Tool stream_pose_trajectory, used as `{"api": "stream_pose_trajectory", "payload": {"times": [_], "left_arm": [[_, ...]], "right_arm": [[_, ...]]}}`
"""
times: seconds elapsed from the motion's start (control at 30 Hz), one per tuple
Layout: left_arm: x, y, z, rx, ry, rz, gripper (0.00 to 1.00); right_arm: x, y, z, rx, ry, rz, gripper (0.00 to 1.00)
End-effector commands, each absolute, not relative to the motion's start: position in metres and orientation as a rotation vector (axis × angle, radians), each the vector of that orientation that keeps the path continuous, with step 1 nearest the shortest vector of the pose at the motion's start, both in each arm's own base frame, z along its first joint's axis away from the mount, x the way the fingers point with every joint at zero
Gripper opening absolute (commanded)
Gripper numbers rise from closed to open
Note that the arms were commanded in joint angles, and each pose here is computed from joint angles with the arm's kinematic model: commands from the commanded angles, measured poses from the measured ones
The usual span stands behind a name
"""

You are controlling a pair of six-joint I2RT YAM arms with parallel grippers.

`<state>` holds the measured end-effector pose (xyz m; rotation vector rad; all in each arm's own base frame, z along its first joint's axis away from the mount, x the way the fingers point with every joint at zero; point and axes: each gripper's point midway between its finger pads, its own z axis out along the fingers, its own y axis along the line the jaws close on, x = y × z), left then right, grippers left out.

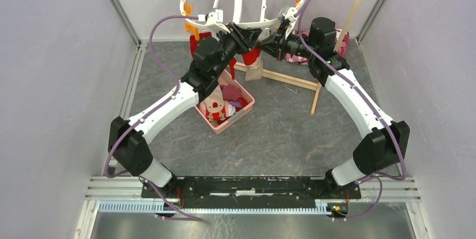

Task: Clip the socks to the hanger
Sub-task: Clamp the sock onto the hanger.

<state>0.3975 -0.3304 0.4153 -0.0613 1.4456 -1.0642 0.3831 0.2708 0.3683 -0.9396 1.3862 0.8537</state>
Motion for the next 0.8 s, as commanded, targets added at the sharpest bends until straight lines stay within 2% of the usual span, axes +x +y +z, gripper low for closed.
{"api": "stream_pose_trajectory", "payload": {"times": [0.0, 0.77], "left_arm": [[0.387, -0.327, 0.443, 0.012, 1.349, -1.075, 0.02], [0.382, -0.333, 0.443, 0.065, 1.344, -1.104, 0.02]], "right_arm": [[0.379, 0.268, 0.397, -0.946, 1.316, 0.853, 0.00], [0.384, 0.260, 0.397, -0.900, 1.354, 0.887, 0.00]]}}
